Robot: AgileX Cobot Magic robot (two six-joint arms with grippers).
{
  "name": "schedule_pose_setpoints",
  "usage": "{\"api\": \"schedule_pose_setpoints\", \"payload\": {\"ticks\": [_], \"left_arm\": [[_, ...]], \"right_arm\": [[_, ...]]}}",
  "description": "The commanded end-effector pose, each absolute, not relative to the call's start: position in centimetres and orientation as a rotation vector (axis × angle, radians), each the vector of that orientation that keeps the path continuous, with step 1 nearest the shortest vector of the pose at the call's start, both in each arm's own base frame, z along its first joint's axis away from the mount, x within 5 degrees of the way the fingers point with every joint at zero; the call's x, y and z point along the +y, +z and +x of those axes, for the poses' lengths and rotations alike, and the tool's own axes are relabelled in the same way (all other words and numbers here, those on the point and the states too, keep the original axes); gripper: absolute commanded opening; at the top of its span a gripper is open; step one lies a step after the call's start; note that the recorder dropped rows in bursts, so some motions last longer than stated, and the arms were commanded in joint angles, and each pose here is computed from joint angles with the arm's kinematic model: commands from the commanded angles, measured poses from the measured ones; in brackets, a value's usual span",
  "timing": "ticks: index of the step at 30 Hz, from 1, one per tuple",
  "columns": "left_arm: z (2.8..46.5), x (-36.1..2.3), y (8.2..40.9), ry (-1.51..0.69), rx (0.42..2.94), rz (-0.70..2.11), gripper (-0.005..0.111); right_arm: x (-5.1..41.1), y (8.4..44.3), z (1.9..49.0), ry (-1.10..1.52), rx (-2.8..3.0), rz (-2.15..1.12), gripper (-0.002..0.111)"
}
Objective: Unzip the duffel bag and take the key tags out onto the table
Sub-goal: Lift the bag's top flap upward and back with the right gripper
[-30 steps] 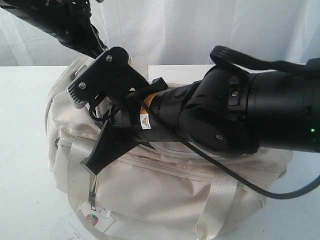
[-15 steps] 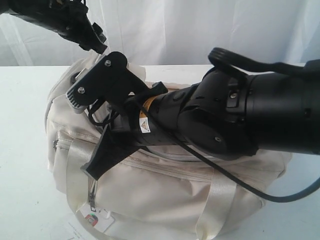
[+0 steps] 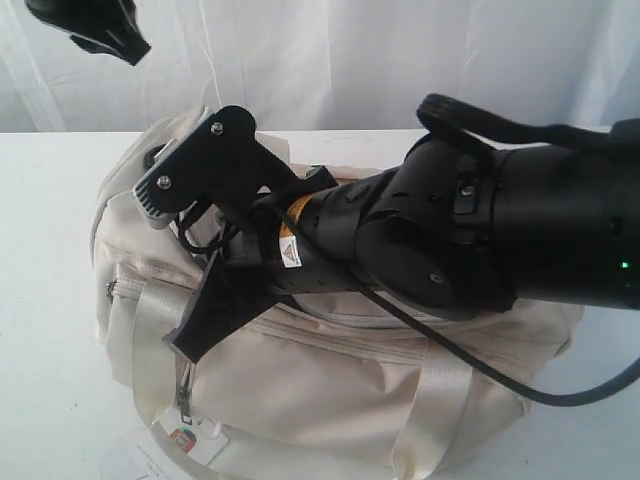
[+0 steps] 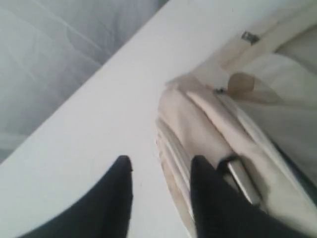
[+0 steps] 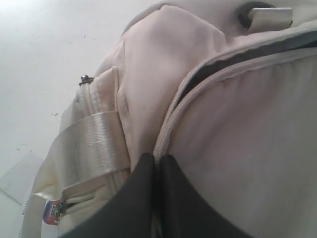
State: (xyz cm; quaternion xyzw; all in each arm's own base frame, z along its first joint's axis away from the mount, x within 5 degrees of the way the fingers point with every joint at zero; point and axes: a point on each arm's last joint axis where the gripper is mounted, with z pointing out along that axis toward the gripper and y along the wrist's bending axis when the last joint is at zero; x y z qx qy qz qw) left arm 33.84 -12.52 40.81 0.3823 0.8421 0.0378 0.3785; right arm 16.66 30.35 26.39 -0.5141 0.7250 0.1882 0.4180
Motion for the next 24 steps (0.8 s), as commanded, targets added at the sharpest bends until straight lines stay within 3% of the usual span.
{"api": "schedule_pose_setpoints", "payload": {"ticks": [1, 2, 8, 15, 24], "left_arm": [[30.4, -10.8, 42.3, 0.11, 2.315, 0.971, 0.008], [29.8, -10.6, 42.5, 0.109, 2.33, 0.976, 0.001], [25.8, -9.1, 44.3, 0.09, 2.334, 0.928, 0.0], [19.5, -6.8, 41.9, 0.063, 2.367, 0.852, 0.0], [14.8, -5.1, 36.8, 0.023, 2.166, 0.73, 0.0]], "right_arm": [[29.4, 27.6, 16.2, 0.479, 1.855, -1.258, 0.009], [29.1, 28.0, 16.1, 0.483, 1.857, -1.247, 0.014], [27.5, 30.8, 15.3, 0.507, 1.83, -1.198, 0.044], [25.3, 31.6, 14.6, 0.404, 1.9, -1.254, 0.046], [26.3, 29.9, 15.3, 0.327, 1.898, -1.319, 0.046]]}}
